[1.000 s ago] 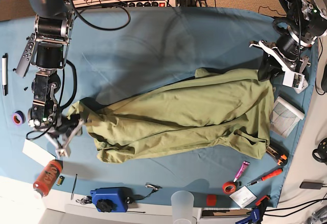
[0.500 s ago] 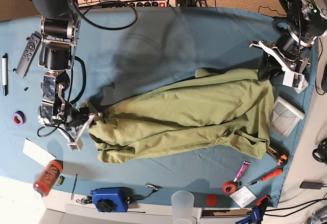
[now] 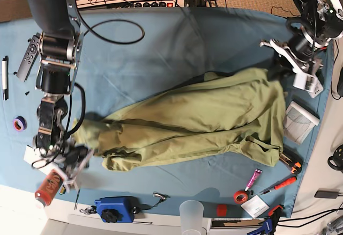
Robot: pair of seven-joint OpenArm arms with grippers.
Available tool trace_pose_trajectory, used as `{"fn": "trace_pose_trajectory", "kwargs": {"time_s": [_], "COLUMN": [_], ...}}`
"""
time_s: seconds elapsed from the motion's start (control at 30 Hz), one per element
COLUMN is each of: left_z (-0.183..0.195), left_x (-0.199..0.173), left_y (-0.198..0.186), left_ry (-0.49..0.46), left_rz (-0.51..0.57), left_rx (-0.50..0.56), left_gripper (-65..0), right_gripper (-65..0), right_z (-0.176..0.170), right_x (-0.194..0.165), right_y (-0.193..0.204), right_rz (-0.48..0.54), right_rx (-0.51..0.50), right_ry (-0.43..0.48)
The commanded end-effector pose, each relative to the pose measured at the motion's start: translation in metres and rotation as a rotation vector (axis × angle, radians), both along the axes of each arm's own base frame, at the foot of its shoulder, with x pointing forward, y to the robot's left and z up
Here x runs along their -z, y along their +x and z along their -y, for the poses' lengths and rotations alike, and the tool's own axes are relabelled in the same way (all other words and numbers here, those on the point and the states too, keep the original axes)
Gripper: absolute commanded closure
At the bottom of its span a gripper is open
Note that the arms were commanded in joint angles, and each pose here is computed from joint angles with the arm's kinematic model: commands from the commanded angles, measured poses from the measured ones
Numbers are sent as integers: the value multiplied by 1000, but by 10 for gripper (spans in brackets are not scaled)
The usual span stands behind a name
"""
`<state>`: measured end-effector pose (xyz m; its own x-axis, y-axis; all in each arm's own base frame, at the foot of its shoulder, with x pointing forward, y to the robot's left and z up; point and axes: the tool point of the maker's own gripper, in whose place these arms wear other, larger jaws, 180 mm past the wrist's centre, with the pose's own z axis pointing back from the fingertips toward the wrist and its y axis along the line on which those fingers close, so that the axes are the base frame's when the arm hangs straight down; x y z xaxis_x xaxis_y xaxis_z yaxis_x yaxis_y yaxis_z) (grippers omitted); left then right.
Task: Layout the t-shirt on the table in an organized manner, then fold the t-shirt properly
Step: 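Drag the shirt end with the right gripper while the left gripper pulls the other end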
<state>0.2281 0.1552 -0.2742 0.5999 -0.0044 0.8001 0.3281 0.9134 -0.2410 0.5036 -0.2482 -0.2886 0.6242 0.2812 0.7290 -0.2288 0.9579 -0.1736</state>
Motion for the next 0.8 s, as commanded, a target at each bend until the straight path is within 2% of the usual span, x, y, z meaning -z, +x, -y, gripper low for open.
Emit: {"fn": "trace_pose_trajectory", "kwargs": {"time_s": [0.0,0.1,0.2,0.43,0.53,0.63,0.67,0.77], "left_z": [11,31,43,45,41,26,20,-4], "left_x": [-10,-10,-7,-5,-4,10,13,15], "left_y": [-4,-25,-47,-57,-56,-61,-64,-64], "left_ry": [-32,-110,-148,-163,-139,-33,1,80], "left_rz": [37,17,-24,-39,-42,-105,-129,-146], "left_rx": [58,168,234,236,237,246,249,211], "left_gripper": [0,0,0,0,0,0,0,0], "right_gripper": [0,0,0,0,-3,-179,-204,-206], "right_z": [6,13,18,19,17,15,13,13], "right_x": [-40,-71,-94,-78,-59,-41,-37,-20], "right_y": [19,34,42,33,20,6,5,-2], "right_rz": [109,189,220,130,28,-66,-69,-74], "right_rx": [4,39,56,70,25,7,2,5], "right_ry": [-13,-33,-43,-41,-72,-63,-45,-28]}}
